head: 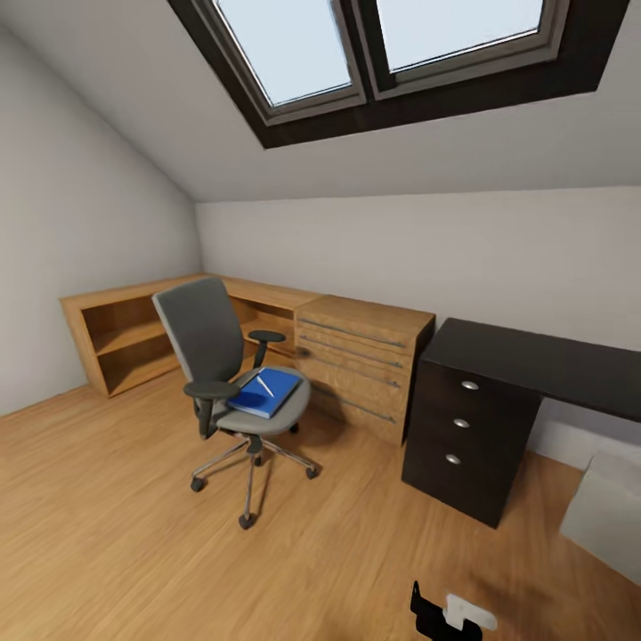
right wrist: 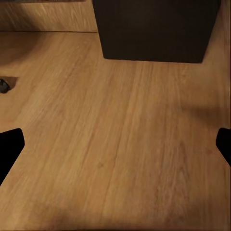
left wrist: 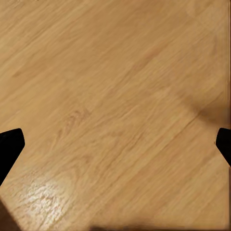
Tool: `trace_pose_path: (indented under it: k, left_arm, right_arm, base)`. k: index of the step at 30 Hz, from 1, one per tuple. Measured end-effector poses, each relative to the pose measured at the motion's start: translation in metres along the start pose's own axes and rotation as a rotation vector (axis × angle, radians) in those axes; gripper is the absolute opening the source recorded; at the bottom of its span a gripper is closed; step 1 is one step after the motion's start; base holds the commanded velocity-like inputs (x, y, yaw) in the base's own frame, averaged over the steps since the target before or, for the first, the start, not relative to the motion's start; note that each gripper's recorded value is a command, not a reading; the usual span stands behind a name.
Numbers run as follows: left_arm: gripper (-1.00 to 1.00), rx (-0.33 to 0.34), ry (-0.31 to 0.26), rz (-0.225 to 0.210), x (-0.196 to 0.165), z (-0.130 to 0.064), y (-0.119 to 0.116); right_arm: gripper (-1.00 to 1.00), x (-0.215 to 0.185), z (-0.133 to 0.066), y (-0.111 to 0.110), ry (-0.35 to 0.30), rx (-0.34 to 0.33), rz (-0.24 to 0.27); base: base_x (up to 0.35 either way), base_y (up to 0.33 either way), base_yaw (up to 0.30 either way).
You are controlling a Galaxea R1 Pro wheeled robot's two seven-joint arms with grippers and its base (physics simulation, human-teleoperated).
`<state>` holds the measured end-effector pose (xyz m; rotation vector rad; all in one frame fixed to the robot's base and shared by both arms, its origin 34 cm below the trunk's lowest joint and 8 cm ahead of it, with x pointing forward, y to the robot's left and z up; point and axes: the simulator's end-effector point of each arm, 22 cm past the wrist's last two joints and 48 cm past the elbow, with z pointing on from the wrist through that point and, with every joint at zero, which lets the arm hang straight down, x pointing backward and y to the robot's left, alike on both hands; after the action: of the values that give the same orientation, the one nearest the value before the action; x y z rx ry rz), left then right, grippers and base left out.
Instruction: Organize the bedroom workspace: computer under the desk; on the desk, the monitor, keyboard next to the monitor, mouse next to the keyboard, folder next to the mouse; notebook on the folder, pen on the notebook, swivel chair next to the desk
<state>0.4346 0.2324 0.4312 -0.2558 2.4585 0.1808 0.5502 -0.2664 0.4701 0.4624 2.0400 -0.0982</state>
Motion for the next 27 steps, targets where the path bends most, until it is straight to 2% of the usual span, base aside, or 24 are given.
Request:
trace_pose_path:
  k: [8,27]
  left_arm:
    - [1.0,0.0,-0.001,0.0,-0.0003,0.0,-0.0002]
    - [1.0,-0.002,0.009,0.001,0.0036,0.001,0.0009]
  right_arm:
    - [1.0,0.0009,-0.0001,0.0009,0.004,-0.001,0.0]
    - [1.0,0.0055,-0.0001,0.0011,0.014,-0.001,-0.002]
  base:
    - [-0.176,0.003,-0.262]
    - [-0.319,0.0,-0.256]
